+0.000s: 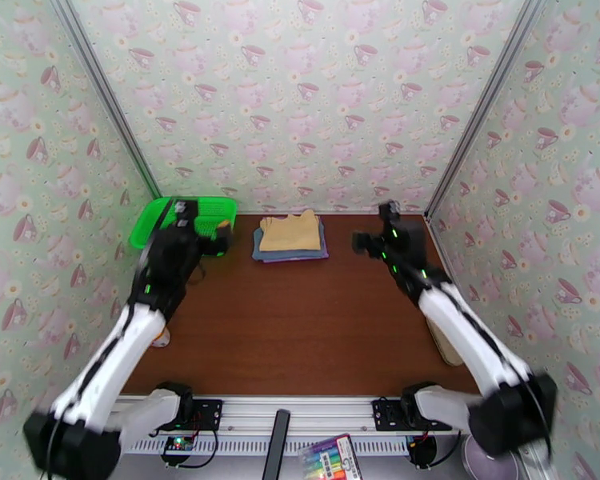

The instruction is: Fold and stack the mixed laundry pile

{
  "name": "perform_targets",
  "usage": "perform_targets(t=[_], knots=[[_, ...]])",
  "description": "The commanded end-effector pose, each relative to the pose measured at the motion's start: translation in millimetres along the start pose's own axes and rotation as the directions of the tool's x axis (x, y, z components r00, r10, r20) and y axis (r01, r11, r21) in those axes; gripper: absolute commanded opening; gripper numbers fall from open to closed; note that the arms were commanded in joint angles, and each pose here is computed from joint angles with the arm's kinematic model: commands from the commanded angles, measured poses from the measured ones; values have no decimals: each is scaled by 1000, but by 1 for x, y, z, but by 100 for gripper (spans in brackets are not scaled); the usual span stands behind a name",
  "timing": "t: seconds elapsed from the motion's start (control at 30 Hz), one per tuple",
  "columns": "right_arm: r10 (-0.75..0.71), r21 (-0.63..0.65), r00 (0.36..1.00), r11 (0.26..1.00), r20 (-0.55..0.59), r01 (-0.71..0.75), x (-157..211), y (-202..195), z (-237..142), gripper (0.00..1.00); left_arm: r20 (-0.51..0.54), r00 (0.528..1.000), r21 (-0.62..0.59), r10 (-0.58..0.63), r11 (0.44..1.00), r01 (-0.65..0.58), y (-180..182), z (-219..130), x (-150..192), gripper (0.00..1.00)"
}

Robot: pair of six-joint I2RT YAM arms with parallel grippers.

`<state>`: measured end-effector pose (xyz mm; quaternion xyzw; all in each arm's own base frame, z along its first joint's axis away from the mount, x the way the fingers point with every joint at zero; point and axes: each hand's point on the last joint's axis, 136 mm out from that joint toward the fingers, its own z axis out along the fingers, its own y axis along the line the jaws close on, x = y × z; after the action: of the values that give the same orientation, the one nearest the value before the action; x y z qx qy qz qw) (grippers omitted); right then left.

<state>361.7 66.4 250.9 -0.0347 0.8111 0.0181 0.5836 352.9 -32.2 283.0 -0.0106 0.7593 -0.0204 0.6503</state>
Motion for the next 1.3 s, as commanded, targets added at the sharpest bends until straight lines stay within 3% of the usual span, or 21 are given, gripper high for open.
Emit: perform_targets(t=[0.0, 0.07, 0.17, 0.23, 0.37, 0.4, 0.5, 0.57, 1.1, 1.27], knots=[[-27, 151, 995, 988, 96, 12, 47, -32, -7, 100, -32, 999, -124, 41, 991, -45, 32, -12, 79, 100], [-47, 169, 990, 985, 136, 23, 68, -40, -12, 100, -19, 1000, -236, 14, 972, -18, 54, -24, 108, 99], [-12, 179, 989, 984, 151, -15, 90, -52, -6, 100, -26, 1000, -275, 9, 961, -16, 68, -18, 138, 100], [-1, 175, 986, 984, 165, -29, 98, -57, 3, 100, -77, 996, -210, 40, 976, -55, 59, -3, 141, 100], [-3, 106, 972, 994, 233, -23, 93, -52, 24, 100, 52, 997, -167, 52, 985, -43, 55, 27, 127, 100], [-2, 84, 971, 996, 239, -19, 95, -51, 31, 100, 21, 1000, -142, 15, 990, -12, 54, 35, 134, 100], [8, 16, 978, 1000, 207, -12, 110, -45, 64, 100, 10, 998, -48, 61, 997, -61, 39, 62, 155, 99], [40, 9, 997, 999, 64, -40, 120, -54, 75, 100, -102, 994, -47, 48, 998, -53, 40, 63, 162, 100], [60, 6, 995, 998, 74, -61, 116, -57, 80, 100, -95, 994, -56, 53, 997, -58, 41, 72, 161, 100], [43, 56, 997, 997, 58, -47, 116, -58, 83, 100, -95, 994, -57, 53, 997, -58, 41, 72, 161, 100]])
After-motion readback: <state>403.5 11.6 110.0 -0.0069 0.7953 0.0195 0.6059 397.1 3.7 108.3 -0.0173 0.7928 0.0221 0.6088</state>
